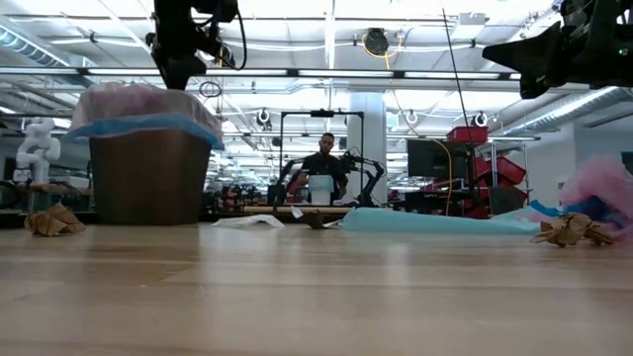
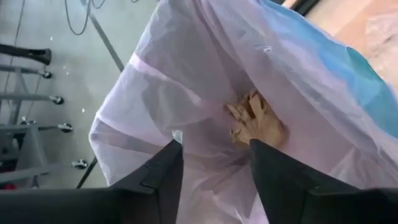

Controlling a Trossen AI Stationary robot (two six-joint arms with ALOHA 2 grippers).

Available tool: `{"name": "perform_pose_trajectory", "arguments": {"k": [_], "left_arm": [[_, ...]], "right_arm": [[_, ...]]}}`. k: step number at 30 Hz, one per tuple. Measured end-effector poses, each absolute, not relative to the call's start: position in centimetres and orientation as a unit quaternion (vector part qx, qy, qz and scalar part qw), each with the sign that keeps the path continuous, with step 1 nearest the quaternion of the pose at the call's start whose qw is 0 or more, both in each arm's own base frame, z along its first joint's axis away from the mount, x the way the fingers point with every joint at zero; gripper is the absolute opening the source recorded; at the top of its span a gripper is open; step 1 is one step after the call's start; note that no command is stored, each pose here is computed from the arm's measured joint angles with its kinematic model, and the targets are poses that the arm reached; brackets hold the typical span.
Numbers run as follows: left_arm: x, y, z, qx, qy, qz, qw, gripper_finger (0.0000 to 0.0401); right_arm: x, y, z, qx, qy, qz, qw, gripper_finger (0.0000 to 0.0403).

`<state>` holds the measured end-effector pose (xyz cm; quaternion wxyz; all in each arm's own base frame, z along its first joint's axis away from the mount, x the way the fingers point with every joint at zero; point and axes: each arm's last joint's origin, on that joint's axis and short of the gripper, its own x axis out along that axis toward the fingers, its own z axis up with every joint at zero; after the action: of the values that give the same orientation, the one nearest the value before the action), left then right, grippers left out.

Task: Place trash/remove bag and relplace
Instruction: Put the white paper into the trash bin

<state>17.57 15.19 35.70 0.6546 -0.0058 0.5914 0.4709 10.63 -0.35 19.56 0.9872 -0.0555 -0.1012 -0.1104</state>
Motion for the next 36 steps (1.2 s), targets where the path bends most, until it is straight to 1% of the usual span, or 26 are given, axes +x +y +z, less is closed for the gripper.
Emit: {"name": "perform_pose_trajectory", "arguments": {"k": [2,4,5,7,10,11,13,15,17,21,25,30,36], "left_arm": [[17.6,15.0,35.9,0.000,0.589,0.475,0.655,0.0180],[17.9,14.4,36.5,0.003,0.573,0.477,0.666,0.0164],[18.2,14.0,37.0,0.003,0.563,0.470,0.679,0.0152],[19.1,13.0,37.9,-0.010,0.537,0.430,0.726,0.0125],[21.3,11.2,39.0,-0.029,0.474,0.344,0.810,0.0083],[21.9,10.5,39.1,-0.026,0.462,0.319,0.827,0.0070],[23.2,9.5,38.9,-0.008,0.456,0.286,0.843,0.0044],[24.4,8.9,38.1,0.004,0.471,0.269,0.840,0.0018],[25.7,8.6,36.6,0.012,0.495,0.258,0.830,0.0005],[28.4,8.1,32.7,0.026,0.552,0.230,0.801,0.0006],[31.6,8.1,28.1,0.067,0.592,0.192,0.780,0.0007],[35.2,8.3,23.7,0.121,0.605,0.147,0.773,0.0007],[37.3,8.8,20.1,0.146,0.613,0.114,0.768,0.0007]], "right_arm": [[10.6,-0.3,19.6,-0.055,-0.102,-0.111,0.987,0.0023],[10.6,-0.3,19.6,-0.054,-0.101,-0.110,0.987,0.0034],[10.6,-0.3,19.6,-0.053,-0.101,-0.110,0.987,0.0040],[10.6,-0.4,19.6,-0.051,-0.102,-0.110,0.987,0.0051],[10.6,-0.3,19.6,-0.051,-0.101,-0.110,0.987,0.0064],[10.6,-0.3,19.5,-0.052,-0.101,-0.110,0.987,0.0067],[10.7,-0.3,19.5,-0.052,-0.097,-0.110,0.988,0.0070],[10.7,-0.3,19.4,-0.053,-0.092,-0.110,0.988,0.0070],[10.7,-0.3,19.4,-0.050,-0.092,-0.109,0.988,0.0071],[10.7,-0.3,19.4,-0.048,-0.094,-0.109,0.988,0.0071],[10.7,-0.3,19.4,-0.047,-0.096,-0.110,0.988,0.0071],[10.6,-0.3,19.5,-0.047,-0.099,-0.110,0.988,0.0071],[10.7,-0.3,19.5,-0.048,-0.099,-0.110,0.988,0.0071]]}}
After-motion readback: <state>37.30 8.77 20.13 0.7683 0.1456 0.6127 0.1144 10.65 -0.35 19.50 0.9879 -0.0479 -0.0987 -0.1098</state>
